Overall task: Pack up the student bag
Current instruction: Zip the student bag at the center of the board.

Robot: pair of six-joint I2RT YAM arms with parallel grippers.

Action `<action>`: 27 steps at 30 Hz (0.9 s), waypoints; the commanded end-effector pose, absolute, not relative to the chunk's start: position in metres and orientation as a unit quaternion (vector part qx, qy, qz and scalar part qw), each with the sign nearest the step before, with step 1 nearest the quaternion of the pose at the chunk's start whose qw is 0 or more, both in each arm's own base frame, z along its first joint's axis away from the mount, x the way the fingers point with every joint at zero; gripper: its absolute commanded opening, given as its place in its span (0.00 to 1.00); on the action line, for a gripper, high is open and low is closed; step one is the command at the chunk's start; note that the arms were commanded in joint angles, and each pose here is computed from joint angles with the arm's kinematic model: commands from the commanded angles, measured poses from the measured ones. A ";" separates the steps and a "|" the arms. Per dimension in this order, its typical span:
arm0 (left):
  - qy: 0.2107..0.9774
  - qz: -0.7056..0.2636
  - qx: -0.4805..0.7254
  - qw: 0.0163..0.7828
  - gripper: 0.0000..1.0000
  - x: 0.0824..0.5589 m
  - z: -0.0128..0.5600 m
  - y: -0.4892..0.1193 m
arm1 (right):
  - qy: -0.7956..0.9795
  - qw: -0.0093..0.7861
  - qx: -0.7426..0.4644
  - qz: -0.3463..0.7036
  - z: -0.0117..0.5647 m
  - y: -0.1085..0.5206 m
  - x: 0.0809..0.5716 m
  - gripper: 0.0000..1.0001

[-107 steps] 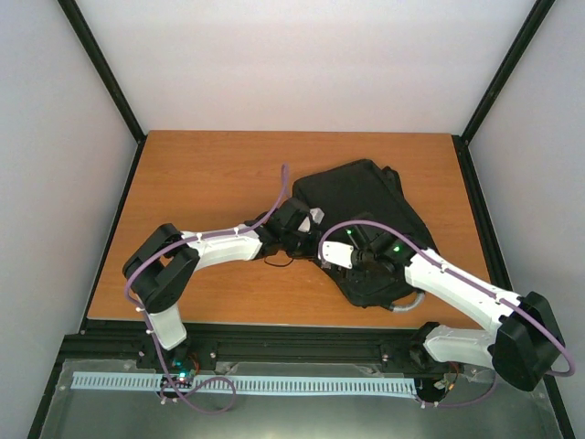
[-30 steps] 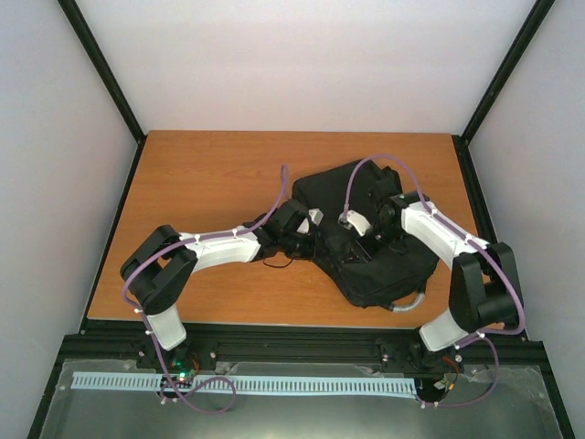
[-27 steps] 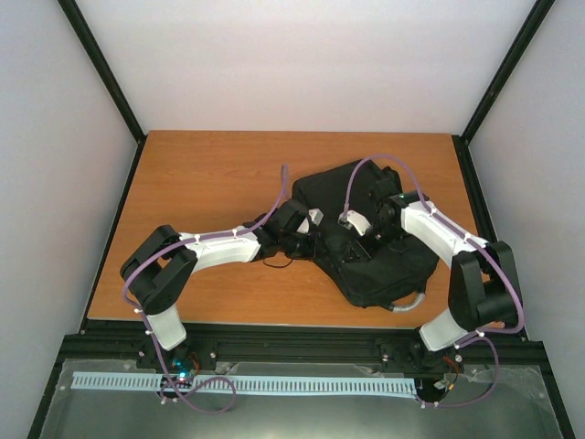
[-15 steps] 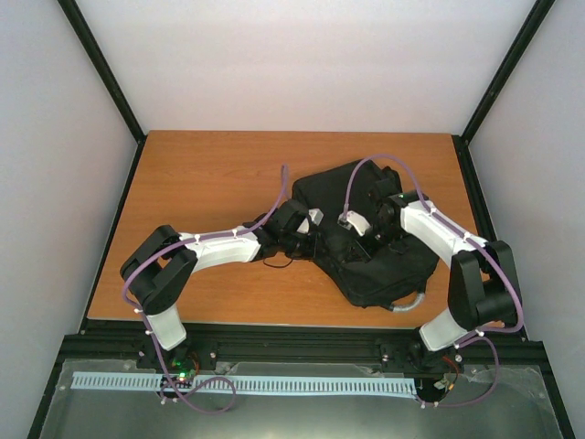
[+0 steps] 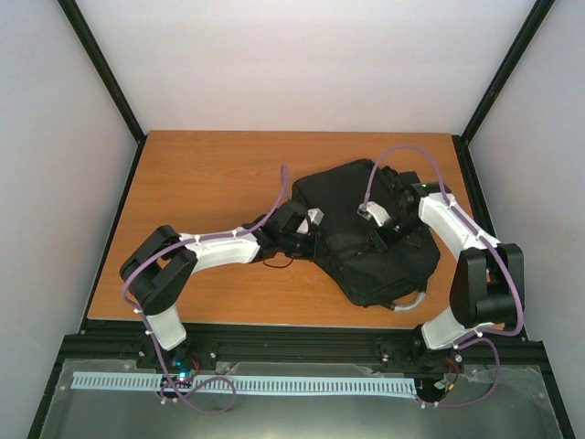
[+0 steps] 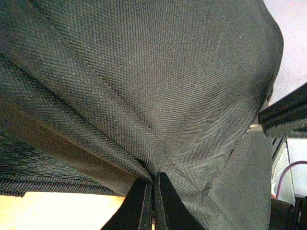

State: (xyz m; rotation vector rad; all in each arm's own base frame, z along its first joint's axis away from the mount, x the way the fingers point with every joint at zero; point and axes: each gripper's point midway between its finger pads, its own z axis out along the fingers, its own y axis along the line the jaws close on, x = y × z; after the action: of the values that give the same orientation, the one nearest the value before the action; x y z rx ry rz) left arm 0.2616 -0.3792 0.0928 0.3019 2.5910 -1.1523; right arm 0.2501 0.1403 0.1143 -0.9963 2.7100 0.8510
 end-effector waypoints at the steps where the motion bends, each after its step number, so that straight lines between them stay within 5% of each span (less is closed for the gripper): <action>1: 0.893 -0.400 0.116 0.170 0.01 0.264 0.107 -0.373 | 0.906 0.084 -0.329 0.253 0.120 0.117 0.266 0.03; 27: 0.899 -0.388 0.113 0.169 0.01 0.262 0.099 -0.365 | 0.943 0.126 -0.244 0.190 0.112 -0.001 0.318 0.03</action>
State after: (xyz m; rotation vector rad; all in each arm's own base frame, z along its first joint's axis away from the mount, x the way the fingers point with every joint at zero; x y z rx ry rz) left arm 0.2590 -0.3729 0.0919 0.3061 2.5802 -1.1362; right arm 0.3030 0.0239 0.1114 -0.7226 2.7581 0.6423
